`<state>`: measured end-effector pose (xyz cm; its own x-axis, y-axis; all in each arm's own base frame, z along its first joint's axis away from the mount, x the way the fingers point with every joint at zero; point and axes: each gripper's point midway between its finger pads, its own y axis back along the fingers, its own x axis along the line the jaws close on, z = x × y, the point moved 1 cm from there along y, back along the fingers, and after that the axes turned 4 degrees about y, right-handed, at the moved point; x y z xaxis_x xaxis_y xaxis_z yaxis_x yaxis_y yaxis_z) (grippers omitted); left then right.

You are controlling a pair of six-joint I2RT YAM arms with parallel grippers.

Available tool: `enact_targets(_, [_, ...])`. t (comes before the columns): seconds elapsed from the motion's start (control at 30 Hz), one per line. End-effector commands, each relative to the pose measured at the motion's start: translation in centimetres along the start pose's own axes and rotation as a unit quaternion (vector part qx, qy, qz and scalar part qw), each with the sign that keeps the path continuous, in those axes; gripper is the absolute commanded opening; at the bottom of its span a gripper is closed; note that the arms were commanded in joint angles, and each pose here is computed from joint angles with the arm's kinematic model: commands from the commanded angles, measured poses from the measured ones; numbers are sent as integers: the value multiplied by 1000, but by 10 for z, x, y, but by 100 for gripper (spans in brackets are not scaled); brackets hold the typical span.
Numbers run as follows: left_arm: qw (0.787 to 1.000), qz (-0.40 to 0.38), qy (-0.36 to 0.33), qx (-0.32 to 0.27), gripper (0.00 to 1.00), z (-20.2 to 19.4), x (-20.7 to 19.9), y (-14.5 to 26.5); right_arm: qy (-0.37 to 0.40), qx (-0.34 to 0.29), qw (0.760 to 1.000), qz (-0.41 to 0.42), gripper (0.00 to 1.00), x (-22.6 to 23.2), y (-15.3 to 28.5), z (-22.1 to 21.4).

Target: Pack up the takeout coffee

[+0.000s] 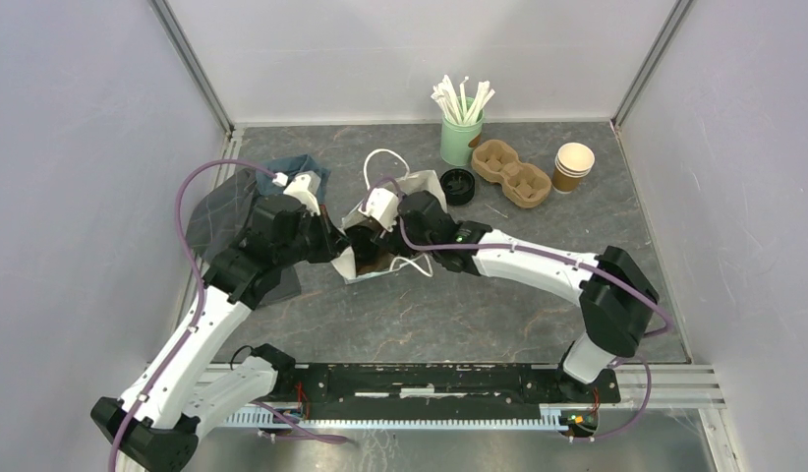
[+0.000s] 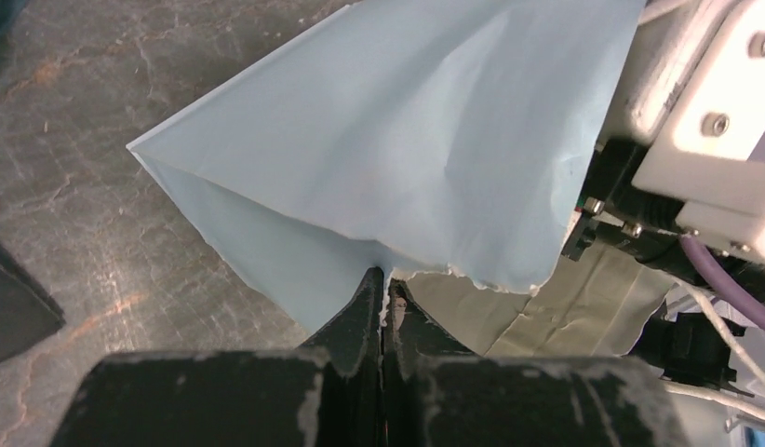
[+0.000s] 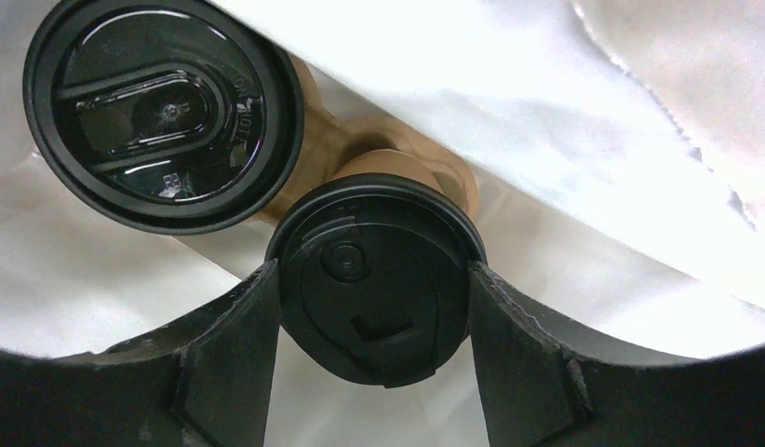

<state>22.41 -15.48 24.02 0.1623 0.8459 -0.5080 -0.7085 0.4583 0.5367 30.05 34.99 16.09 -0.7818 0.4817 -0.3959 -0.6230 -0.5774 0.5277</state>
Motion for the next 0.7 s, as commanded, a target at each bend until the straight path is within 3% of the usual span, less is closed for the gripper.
enact_targets(0.0, [999, 6, 47, -3, 2, 11, -10, 11, -19, 37, 998, 49, 47, 14, -6, 4])
enact_targets(0.4, [989, 130, 67, -15, 2, 25, 22, 6, -9, 152, 984, 91, 49, 32, -48, -26])
enact_targets(0.53, [985, 153, 69, -28, 2, 28, 30, 4, 4, 211, 971, 111, 50, 41, -63, -56])
enact_targets(0.67, [983, 171, 65, -36, 2, 32, 35, 3, 12, 225, 968, 113, 50, 47, -77, -72])
